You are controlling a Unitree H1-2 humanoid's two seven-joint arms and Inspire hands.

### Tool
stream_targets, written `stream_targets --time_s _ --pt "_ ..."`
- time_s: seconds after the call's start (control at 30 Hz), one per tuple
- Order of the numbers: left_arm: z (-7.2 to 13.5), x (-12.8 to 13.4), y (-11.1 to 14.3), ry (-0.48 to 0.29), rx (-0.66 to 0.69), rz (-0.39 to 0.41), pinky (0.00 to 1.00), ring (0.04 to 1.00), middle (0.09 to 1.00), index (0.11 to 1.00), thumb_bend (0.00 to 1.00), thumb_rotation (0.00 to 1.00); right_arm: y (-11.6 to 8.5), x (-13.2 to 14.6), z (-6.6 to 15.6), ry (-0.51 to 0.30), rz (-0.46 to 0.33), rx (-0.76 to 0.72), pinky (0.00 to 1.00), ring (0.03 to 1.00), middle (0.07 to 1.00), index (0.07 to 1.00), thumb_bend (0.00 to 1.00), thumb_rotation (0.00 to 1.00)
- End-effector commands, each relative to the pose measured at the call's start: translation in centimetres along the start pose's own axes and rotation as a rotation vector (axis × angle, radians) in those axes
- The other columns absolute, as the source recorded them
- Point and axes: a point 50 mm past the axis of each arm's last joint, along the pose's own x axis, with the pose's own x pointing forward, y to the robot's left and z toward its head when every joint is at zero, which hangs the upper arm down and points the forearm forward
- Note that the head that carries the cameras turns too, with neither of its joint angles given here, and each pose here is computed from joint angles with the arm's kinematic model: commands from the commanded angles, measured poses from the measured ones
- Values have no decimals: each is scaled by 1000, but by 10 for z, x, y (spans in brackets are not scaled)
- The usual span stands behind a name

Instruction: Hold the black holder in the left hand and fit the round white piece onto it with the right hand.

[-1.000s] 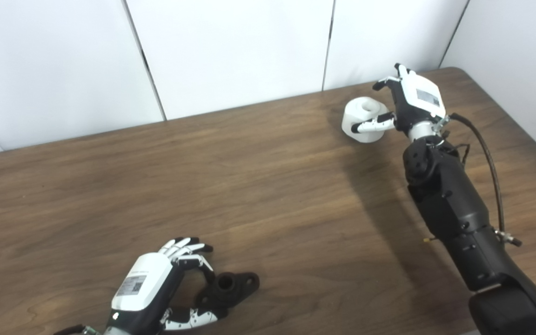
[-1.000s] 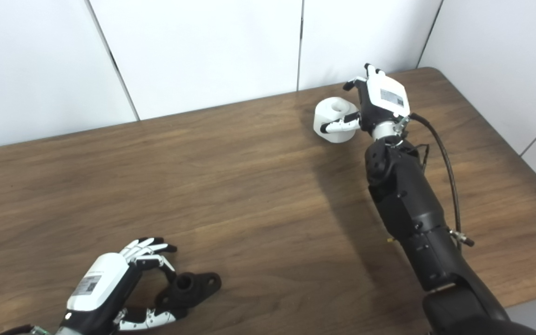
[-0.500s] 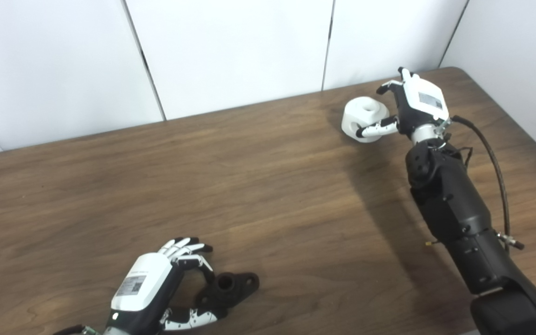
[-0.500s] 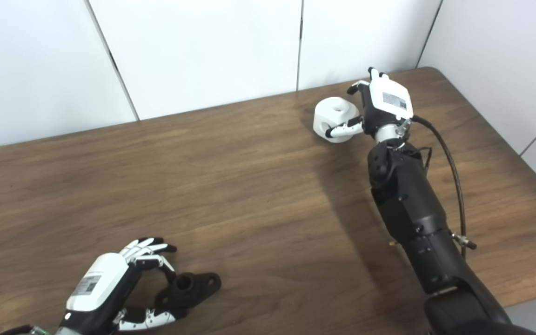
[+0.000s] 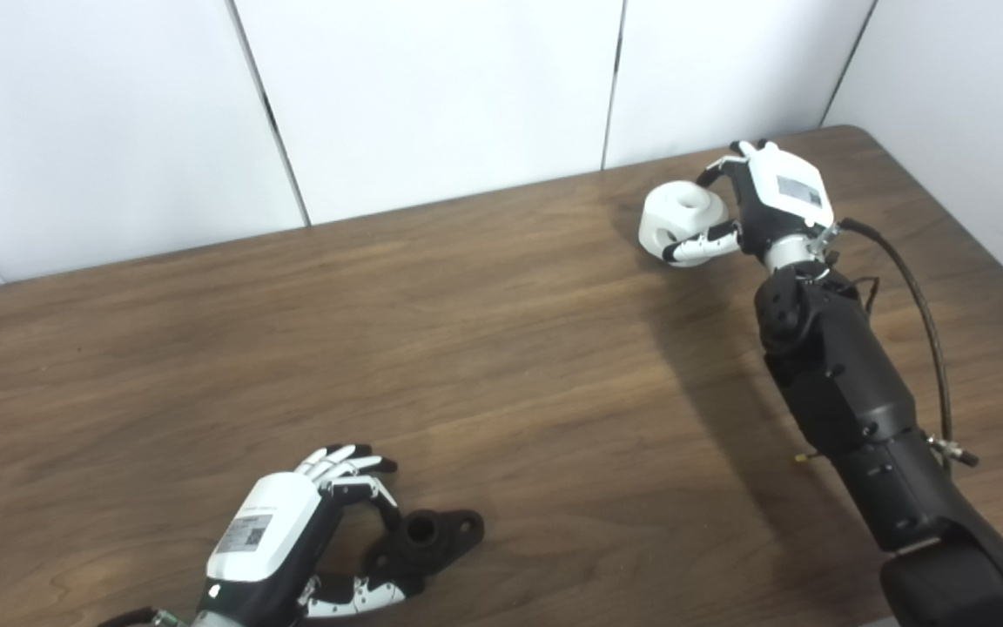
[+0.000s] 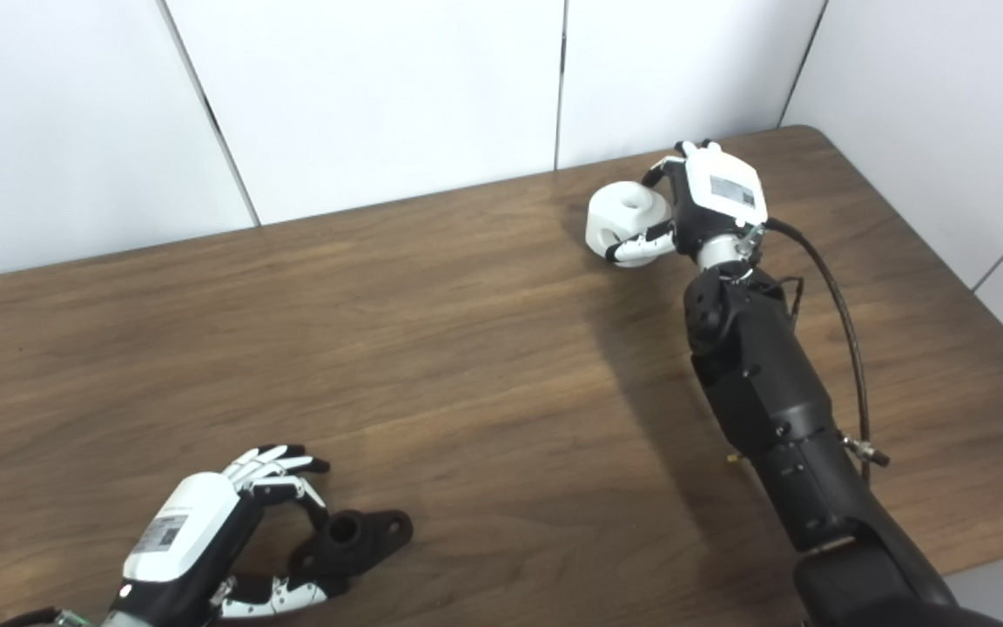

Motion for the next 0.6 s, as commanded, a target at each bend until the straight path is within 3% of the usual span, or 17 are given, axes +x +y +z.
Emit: stream_targets --time_s 0.0,0.57 --pt "-19 -18 -23 113 -15 -164 902 897 811 489 518 48 -26 12 4 -20 -90 -19 890 993 922 689 819 329" --pt "-18 -18 -23 114 -24 -157 900 897 811 488 517 48 -23 14 1 -23 -77 -24 875 982 893 657 826 313"
